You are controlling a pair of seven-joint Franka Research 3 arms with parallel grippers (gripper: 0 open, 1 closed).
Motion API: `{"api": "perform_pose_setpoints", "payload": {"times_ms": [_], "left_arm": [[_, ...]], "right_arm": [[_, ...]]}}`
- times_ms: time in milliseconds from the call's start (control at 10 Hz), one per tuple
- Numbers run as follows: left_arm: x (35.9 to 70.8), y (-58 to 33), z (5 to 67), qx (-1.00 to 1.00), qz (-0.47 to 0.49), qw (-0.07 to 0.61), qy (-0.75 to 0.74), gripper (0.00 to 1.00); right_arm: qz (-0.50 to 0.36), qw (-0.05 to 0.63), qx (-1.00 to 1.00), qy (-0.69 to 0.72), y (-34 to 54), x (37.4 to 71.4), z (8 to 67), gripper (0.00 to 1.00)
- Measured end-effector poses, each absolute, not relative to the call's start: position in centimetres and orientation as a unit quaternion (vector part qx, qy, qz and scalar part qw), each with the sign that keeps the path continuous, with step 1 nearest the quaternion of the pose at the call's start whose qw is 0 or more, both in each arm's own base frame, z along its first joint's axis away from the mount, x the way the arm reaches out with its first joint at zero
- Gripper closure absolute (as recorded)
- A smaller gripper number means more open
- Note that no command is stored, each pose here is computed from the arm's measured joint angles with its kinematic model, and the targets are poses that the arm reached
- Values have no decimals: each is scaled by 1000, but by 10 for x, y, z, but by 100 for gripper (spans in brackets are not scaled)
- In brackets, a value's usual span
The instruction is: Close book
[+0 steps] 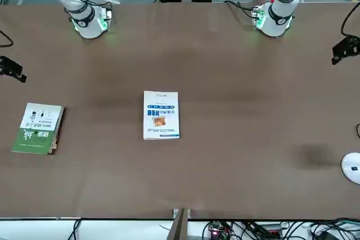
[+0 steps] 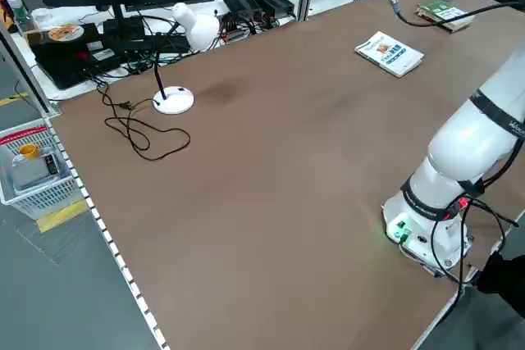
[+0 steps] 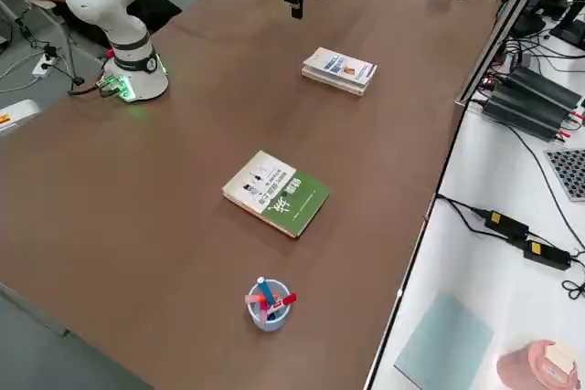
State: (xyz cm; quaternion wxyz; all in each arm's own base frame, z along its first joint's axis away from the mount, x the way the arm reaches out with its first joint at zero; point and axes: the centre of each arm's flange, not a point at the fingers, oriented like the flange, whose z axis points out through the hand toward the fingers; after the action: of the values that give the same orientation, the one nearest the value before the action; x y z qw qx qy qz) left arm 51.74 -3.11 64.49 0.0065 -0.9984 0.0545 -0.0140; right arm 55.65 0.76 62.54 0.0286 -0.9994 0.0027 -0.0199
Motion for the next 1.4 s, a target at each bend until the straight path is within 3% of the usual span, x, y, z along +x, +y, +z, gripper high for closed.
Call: {"api": "perform_pose_setpoints", "payload": {"times_ms": [1400], "left_arm": [[514,-29,641,-999,6,6,52,0]], "right_arm": [[-11,22,-1000,-10,20,551,627,0]]}}
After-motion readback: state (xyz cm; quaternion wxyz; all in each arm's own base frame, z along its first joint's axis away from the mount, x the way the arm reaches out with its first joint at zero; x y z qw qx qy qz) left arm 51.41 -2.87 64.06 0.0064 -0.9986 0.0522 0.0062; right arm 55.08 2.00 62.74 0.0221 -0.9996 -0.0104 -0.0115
